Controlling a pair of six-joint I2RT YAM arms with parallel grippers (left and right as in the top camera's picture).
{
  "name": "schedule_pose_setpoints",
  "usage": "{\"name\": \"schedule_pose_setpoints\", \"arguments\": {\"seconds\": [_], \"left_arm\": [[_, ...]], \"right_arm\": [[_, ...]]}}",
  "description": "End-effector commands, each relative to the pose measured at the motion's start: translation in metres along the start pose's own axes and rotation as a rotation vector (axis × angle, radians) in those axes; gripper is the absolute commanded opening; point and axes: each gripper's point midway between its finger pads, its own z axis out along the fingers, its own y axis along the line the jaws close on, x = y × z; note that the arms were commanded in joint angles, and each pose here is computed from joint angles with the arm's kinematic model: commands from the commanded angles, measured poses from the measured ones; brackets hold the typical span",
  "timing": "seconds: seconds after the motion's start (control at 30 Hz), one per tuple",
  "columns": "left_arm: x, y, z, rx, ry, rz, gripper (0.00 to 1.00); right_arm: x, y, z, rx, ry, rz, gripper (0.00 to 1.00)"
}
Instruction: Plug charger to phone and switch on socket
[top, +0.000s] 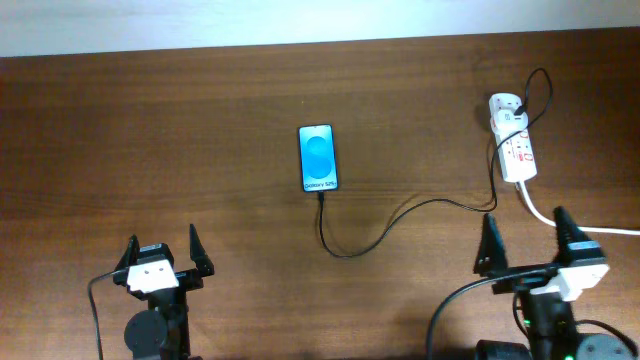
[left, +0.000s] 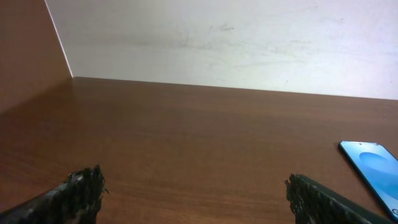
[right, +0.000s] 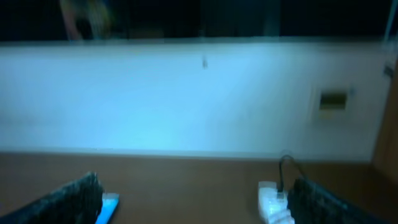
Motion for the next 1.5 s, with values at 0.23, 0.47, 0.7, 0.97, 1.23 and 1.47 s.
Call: {"name": "schedule_pose_setpoints", "arguments": {"seconds": [0.23,0.47,0.7,0.97,1.23,1.47], "left_arm": [[0.001,0.002,0.000,-0.008,0.002,-0.006,0.99],[0.001,0.002,0.000,-0.008,0.002,-0.006,0.99],[0.001,0.002,0.000,-0.008,0.002,-0.006,0.99],[0.001,0.002,0.000,-0.008,0.002,-0.006,0.99],[0.001,0.002,0.000,-0.008,0.002,-0.006,0.99],[0.001,0.002,0.000,-0.008,0.002,-0.006,0.99]], "right_arm": [[0.090,0.001,0.031,-0.054,-0.046,-0.012,0.99],[0.139,-0.008,0.033,-0.010,0.099,0.025,0.99],[0.161,-0.020,0.029,0.072,0.185,0.128,0.99],[0.160,-0.020,0.029,0.072,0.182,0.128,0.99],[0.160,-0.020,0.029,0.072,0.181,0.128,0.99],[0.160,-0.020,0.029,0.072,0.181,0.128,0.99]]}}
